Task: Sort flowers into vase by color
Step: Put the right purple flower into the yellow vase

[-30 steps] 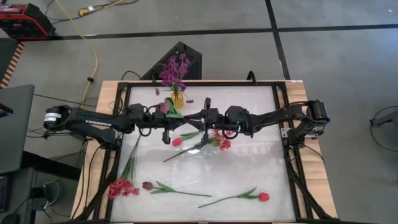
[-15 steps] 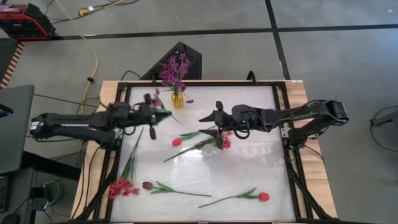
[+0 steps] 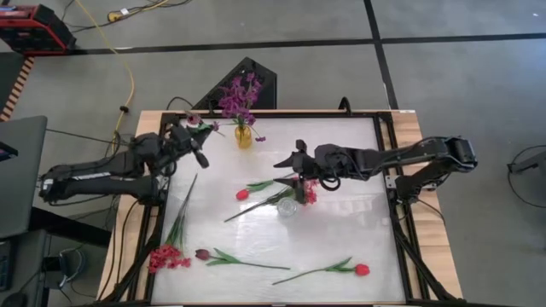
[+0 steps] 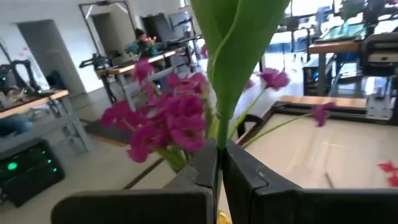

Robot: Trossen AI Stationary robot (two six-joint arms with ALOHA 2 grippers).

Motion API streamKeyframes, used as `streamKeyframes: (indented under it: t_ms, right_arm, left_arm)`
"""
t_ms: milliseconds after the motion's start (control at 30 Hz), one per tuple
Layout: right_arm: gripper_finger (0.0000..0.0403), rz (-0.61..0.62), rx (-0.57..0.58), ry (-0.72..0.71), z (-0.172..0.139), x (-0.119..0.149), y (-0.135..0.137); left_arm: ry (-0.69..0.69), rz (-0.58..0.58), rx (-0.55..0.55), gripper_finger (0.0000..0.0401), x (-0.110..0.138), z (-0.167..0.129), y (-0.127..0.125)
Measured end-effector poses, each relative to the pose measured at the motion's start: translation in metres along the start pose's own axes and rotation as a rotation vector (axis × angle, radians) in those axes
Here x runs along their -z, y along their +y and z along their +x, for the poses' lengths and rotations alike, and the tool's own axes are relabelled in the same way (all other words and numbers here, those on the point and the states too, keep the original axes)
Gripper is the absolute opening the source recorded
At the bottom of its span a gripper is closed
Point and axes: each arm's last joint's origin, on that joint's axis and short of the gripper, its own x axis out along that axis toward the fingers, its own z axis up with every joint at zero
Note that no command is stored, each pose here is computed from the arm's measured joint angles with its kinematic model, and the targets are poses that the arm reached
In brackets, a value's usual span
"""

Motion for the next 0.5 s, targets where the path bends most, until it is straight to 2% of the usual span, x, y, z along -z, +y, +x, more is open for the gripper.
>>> streamKeyframes:
  t_ms: [167,267,367,500]
  right_arm:
    - [0.0228,0.012,0.027,0.035,0.001,0.004,-0.008]
    - [0.0228,0.013,0.032,0.048,0.001,0.005,-0.01]
    - [0.0228,0.012,0.031,0.06,0.001,0.006,-0.009]
    - [0.0228,0.012,0.03,0.062,0.001,0.006,-0.009]
  left_arm:
    - [-0.033,-0.046,0.072,0.0,0.002,0.009,0.016]
    - [-0.043,-0.074,0.07,0.0,0.004,0.014,0.029]
    - [-0.014,-0.101,0.06,0.0,0.01,0.022,0.039]
    - [0.007,-0.149,0.114,0.0,0.018,0.037,0.048]
